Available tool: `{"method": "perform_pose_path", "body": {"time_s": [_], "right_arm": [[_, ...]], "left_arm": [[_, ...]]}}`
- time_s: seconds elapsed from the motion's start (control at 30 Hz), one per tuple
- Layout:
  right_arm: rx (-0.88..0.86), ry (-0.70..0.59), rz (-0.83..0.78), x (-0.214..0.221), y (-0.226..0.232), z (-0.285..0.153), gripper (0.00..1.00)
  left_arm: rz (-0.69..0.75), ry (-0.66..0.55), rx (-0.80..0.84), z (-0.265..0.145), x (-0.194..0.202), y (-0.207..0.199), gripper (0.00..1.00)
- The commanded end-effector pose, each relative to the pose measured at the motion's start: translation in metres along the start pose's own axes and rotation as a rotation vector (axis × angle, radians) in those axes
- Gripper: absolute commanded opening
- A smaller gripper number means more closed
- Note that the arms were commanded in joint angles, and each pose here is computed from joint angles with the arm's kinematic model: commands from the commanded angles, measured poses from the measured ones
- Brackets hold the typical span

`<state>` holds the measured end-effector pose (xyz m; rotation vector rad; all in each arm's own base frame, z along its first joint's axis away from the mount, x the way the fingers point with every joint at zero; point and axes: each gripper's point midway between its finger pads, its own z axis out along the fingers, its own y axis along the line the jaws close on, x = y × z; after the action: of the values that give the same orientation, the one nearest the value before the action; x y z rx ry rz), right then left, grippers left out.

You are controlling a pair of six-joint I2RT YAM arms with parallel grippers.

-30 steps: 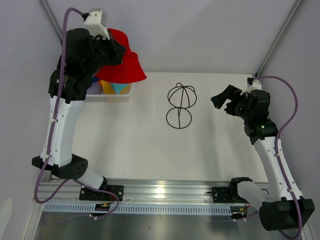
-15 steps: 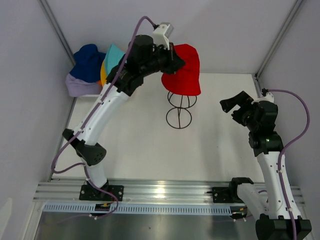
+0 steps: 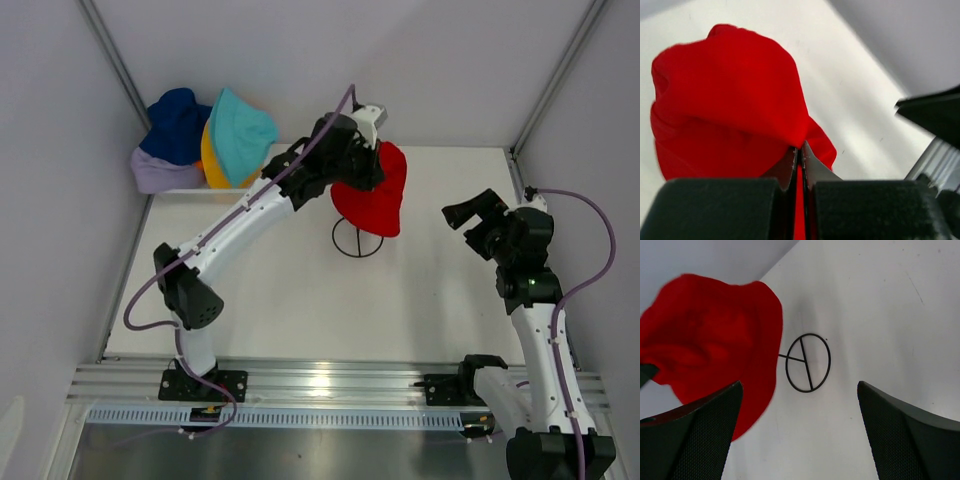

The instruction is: Stack the hats

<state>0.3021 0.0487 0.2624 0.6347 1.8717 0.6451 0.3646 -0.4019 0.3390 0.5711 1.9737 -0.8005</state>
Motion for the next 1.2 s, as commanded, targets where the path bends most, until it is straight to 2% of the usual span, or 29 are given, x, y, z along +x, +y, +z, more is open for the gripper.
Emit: {"method": "perform_pose_path", "body": {"time_s": [0.0, 0.03, 0.1, 0.13, 0.3, 0.43, 0.6, 0.73, 0.83, 0.93, 0.97, 1.03, 1.07, 1.13, 1.17], "right_arm": [[-0.055, -0.014, 0.034, -0.005, 0.01, 0.008, 1.0], [-0.066, -0.001, 0.037, -0.003, 0.011, 0.01, 1.0], [-0.075, 0.01, 0.04, 0.0, 0.011, 0.015, 1.0], [-0.093, 0.023, 0.032, 0.002, 0.014, 0.015, 0.99], [-0.125, 0.043, -0.03, 0.007, 0.015, 0.02, 1.0], [-0.164, 0.034, -0.052, 0.004, 0.023, 0.021, 1.0], [-0.19, 0.037, -0.073, 0.002, 0.031, 0.027, 1.0], [-0.196, 0.044, -0.083, 0.004, 0.034, 0.036, 1.0], [-0.194, 0.034, -0.101, -0.002, 0.034, 0.049, 1.0], [-0.202, 0.077, -0.102, 0.005, 0.039, 0.066, 1.0], [-0.221, 0.069, -0.104, -0.001, 0.047, 0.069, 1.0], [-0.221, 0.095, -0.083, 0.002, 0.045, 0.084, 1.0], [-0.252, 0.077, -0.087, -0.004, 0.053, 0.09, 1.0], [-0.25, 0.115, -0.074, 0.005, 0.049, 0.108, 0.99], [-0.257, 0.116, -0.071, 0.005, 0.049, 0.114, 0.99]], "left_arm": [[0.068, -0.033, -0.067, -0.029, 0.003, 0.0, 0.01], [0.062, 0.016, -0.09, -0.025, 0.027, 0.01, 0.01], [0.062, -0.013, -0.126, -0.037, 0.027, 0.016, 0.01], [0.063, 0.011, -0.141, -0.037, 0.04, 0.022, 0.01], [0.055, -0.025, -0.188, -0.056, 0.04, 0.03, 0.01], [0.004, -0.069, -0.241, -0.061, 0.046, 0.041, 0.01], [-0.059, -0.115, -0.288, -0.063, 0.035, 0.05, 0.01], [-0.049, -0.114, -0.265, -0.051, 0.03, 0.05, 0.17], [-0.038, -0.068, -0.256, -0.038, 0.037, 0.05, 0.21], [-0.037, -0.03, -0.257, -0.036, 0.044, 0.05, 0.29], [-0.036, -0.033, -0.262, -0.038, 0.043, 0.051, 0.39], [-0.035, -0.054, -0.278, -0.05, 0.038, 0.052, 0.51], [-0.04, -0.075, -0.308, -0.056, 0.033, 0.059, 0.67], [-0.078, -0.102, -0.327, -0.07, 0.031, 0.065, 0.79], [-0.109, -0.109, -0.351, -0.076, 0.03, 0.079, 0.8]]}}
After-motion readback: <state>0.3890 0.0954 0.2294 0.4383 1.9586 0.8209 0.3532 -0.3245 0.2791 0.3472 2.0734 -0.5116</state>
